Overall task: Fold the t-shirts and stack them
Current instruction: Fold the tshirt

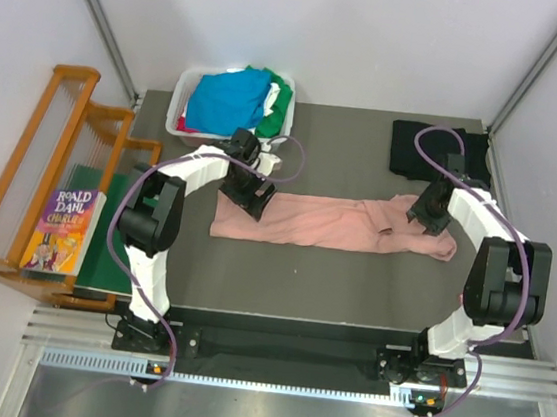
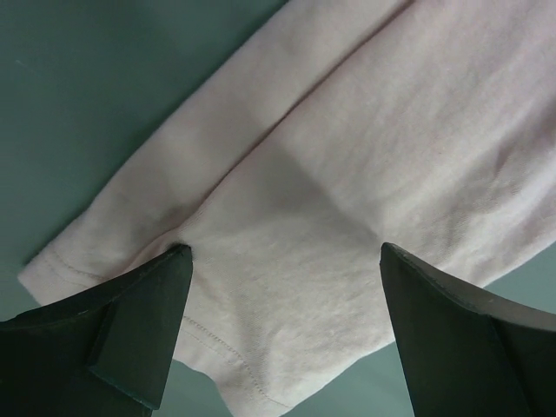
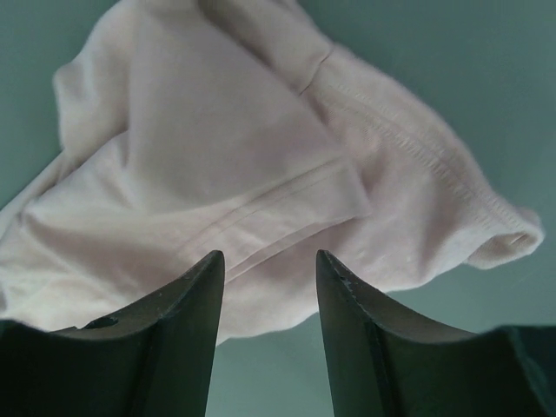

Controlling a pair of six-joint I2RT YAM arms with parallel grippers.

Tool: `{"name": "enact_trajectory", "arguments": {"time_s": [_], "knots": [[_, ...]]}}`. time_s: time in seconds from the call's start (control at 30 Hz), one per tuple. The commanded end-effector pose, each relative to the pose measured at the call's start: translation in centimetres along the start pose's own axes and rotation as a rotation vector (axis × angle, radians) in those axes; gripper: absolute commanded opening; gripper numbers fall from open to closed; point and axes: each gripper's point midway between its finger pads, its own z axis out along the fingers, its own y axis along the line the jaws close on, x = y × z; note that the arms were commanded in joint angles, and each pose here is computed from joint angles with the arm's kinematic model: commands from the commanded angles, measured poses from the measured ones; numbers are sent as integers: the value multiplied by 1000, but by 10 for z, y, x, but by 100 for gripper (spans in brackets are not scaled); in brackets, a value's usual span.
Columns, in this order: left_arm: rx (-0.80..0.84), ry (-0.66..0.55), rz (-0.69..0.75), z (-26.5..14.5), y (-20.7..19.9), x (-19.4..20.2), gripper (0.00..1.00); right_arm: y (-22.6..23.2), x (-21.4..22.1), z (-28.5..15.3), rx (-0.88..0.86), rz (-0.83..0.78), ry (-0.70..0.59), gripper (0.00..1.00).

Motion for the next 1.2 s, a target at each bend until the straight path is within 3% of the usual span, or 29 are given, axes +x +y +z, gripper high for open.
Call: {"name": "enact_trajectory", "arguments": {"time_s": [0.0,0.27,0.5,1.17], "knots": [[-53,-9,-4,5,21,6,93,-19,-18,14,60,20,-39,47],[-106,68,0,19,28,56,93,-27,-14,44,67,45,23,46],[-85,111,-16,18,18,73,92,-14,-9,57,27,41,77,46],[32,275,94,-12,-33,147,87,104,16,81,-101,-240,209,45]]}}
